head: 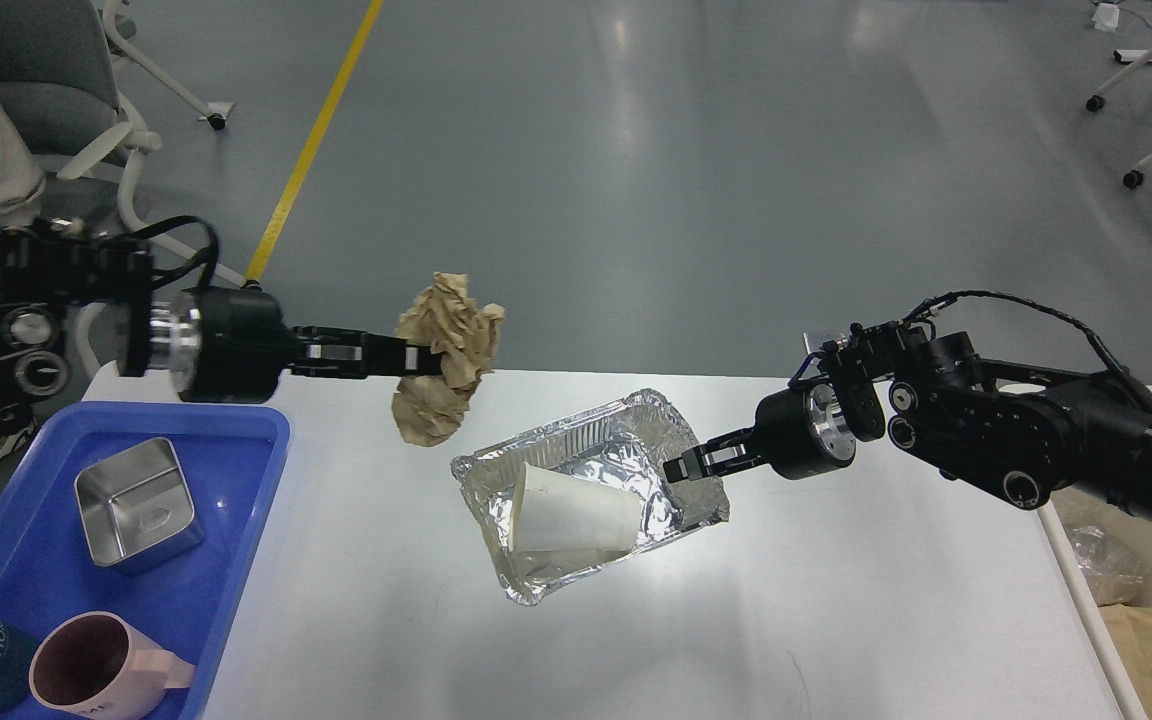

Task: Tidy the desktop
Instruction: 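Lower the cloth into the foil tray and release it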

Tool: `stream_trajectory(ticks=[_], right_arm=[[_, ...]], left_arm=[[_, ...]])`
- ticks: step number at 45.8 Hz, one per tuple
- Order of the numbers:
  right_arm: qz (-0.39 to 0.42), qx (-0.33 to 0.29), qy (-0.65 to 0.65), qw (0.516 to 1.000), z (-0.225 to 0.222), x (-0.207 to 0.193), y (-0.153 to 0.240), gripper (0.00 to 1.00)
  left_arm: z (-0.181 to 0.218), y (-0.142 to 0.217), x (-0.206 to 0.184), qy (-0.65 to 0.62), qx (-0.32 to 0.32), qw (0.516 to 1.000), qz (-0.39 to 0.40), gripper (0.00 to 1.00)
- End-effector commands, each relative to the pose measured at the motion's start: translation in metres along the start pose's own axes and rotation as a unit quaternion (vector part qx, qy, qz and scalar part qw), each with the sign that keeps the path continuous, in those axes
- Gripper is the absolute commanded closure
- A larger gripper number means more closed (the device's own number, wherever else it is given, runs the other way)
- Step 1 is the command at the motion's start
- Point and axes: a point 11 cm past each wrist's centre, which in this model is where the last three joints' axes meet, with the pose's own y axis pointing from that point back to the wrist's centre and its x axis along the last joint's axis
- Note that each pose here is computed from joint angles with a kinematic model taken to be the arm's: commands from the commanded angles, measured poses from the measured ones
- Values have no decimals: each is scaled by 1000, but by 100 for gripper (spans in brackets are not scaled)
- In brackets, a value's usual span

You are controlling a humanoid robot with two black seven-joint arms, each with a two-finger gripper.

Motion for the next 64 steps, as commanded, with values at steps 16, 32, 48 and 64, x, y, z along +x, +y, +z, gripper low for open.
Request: stream_trajectory(ticks=[16,32,48,64], right_arm=[[1,6,1,1000,-3,0,1,100],[6,5,0,1000,-2,1,4,100],[6,4,-1,1000,-1,2,4,100],[18,11,-23,1000,3,2,9,100]], left_arm=[[30,-132,-17,-18,-42,998,-36,96],[23,-145,-28,-103,-15,994,-40,96],[19,-143,-25,-104,-9,994,-27,19],[22,-119,16,-48,-27,998,43,13]])
